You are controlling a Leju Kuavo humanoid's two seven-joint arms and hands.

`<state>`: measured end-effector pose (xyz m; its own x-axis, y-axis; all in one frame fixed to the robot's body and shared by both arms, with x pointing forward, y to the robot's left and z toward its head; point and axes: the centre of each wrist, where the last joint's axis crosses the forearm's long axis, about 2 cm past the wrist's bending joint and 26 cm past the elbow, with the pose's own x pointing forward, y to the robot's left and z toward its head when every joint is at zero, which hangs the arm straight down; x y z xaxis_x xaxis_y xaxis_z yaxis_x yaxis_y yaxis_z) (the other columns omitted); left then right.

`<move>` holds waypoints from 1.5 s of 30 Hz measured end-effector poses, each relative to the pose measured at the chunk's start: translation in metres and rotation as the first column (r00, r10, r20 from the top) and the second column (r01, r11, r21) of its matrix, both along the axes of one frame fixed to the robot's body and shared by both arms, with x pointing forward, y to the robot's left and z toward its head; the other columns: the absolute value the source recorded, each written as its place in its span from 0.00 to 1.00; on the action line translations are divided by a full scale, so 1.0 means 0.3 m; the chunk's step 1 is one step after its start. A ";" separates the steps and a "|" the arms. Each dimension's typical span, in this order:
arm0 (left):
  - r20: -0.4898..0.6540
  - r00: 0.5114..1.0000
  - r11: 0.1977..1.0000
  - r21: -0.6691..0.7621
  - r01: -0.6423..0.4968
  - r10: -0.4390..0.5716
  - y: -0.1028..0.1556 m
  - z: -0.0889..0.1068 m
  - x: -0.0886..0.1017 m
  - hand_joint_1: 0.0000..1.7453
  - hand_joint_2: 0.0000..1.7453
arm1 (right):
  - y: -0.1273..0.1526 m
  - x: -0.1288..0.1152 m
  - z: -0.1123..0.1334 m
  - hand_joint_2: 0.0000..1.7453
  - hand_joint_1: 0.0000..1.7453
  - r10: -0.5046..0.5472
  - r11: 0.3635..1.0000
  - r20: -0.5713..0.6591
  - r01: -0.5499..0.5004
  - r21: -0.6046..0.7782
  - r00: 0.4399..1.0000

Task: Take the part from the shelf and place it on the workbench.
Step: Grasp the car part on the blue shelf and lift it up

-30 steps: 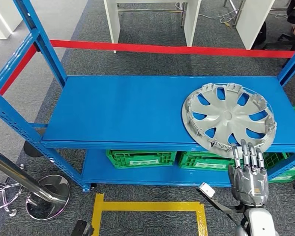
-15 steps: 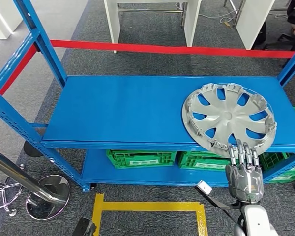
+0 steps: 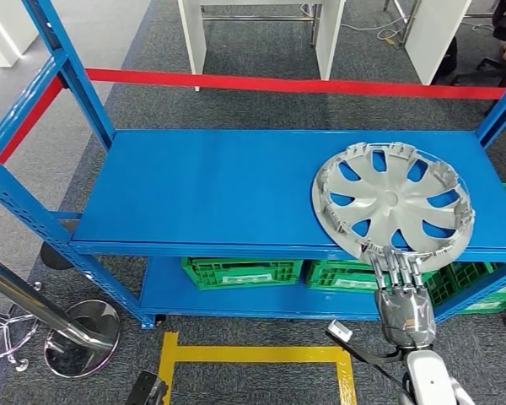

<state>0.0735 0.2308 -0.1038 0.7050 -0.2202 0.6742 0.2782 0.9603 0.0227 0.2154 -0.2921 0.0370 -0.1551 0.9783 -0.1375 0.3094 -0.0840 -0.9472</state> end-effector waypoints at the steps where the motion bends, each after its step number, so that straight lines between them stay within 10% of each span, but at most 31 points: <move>1: 0.000 1.000 1.000 0.000 0.000 0.000 0.000 0.000 0.000 0.00 0.00 | -0.001 -0.001 -0.002 1.00 0.00 0.003 1.000 -0.003 -0.003 -0.003 1.000; 45: 0.001 1.000 1.000 0.000 0.000 0.000 0.000 0.000 0.002 0.00 0.00 | 0.002 -0.013 -0.024 1.00 0.00 0.030 0.999 -0.030 -0.030 -0.023 0.999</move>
<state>0.0739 0.2308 -0.1037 0.7044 -0.2205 0.6747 0.2785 0.9602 0.0230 0.2115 -0.2916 0.0299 -0.1888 0.9697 -0.1550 0.2840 -0.0972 -0.9539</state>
